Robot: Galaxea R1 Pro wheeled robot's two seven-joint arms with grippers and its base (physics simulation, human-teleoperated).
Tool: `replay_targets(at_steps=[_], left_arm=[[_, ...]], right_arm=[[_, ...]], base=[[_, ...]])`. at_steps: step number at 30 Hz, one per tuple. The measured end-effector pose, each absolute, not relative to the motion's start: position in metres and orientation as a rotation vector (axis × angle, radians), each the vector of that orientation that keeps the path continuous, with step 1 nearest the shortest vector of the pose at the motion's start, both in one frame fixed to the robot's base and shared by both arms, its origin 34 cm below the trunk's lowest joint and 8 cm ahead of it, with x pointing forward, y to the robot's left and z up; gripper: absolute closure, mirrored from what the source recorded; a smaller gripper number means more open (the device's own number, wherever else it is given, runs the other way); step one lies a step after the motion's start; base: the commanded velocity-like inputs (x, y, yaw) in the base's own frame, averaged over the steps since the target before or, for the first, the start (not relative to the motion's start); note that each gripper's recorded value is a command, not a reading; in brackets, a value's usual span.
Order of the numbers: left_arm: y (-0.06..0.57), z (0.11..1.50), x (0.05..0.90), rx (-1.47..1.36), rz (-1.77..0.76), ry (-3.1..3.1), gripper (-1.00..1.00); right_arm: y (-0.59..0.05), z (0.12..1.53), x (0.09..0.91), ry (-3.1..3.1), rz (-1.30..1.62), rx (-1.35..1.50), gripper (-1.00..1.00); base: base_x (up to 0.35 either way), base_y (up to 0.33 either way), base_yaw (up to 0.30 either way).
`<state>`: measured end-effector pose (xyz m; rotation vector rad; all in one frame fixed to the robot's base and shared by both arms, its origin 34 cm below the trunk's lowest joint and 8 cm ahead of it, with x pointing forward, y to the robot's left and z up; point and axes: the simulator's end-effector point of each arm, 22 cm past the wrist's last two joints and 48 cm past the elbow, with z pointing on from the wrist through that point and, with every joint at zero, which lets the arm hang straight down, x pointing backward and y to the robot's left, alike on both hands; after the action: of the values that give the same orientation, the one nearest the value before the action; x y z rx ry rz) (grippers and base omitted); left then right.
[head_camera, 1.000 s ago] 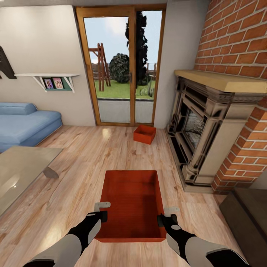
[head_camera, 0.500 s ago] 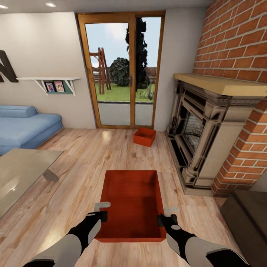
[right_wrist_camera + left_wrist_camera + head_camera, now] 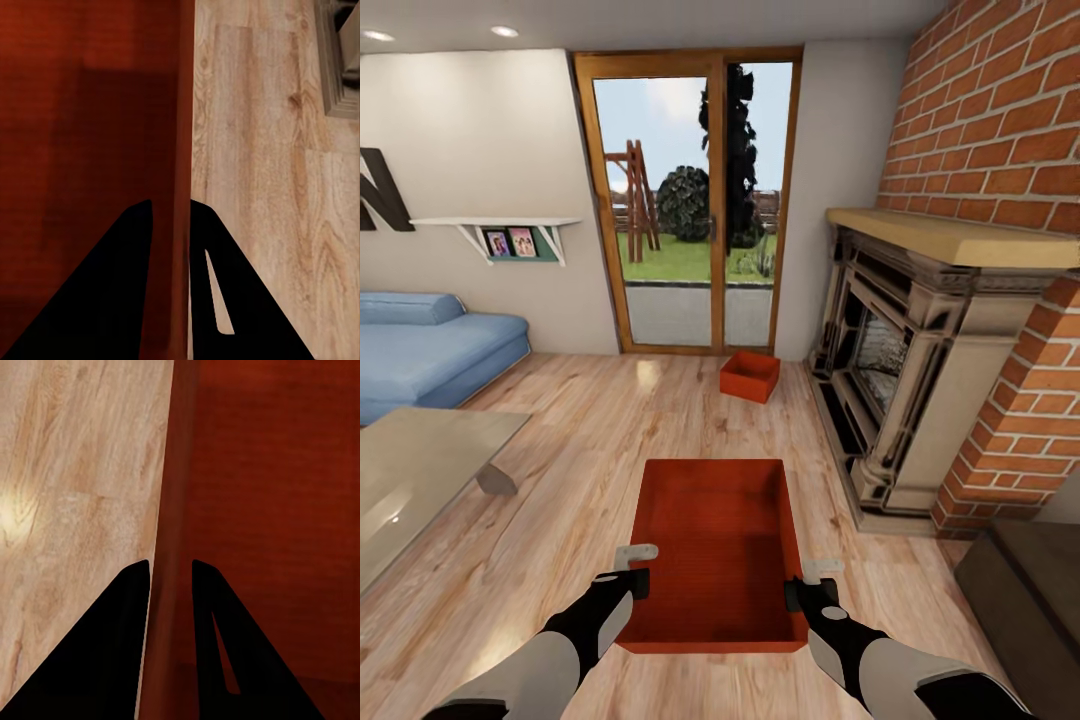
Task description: Move the two storage containers from the living room to the garage. In the garage, place one container on the floor and stack the other container on top of it (either order is fine).
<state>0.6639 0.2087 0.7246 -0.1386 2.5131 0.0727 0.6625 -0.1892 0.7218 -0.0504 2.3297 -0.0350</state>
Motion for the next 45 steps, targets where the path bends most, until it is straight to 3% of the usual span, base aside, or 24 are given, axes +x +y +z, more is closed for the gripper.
replay_targets(at_steps=[45], left_arm=[[0.209,0.764,0.679,-0.139,0.066,2.441,1.0]], right_arm=[[-0.189,0.761,0.678,2.257,-0.036,-0.049,1.0]], base=[[0.0,0.0,0.0]])
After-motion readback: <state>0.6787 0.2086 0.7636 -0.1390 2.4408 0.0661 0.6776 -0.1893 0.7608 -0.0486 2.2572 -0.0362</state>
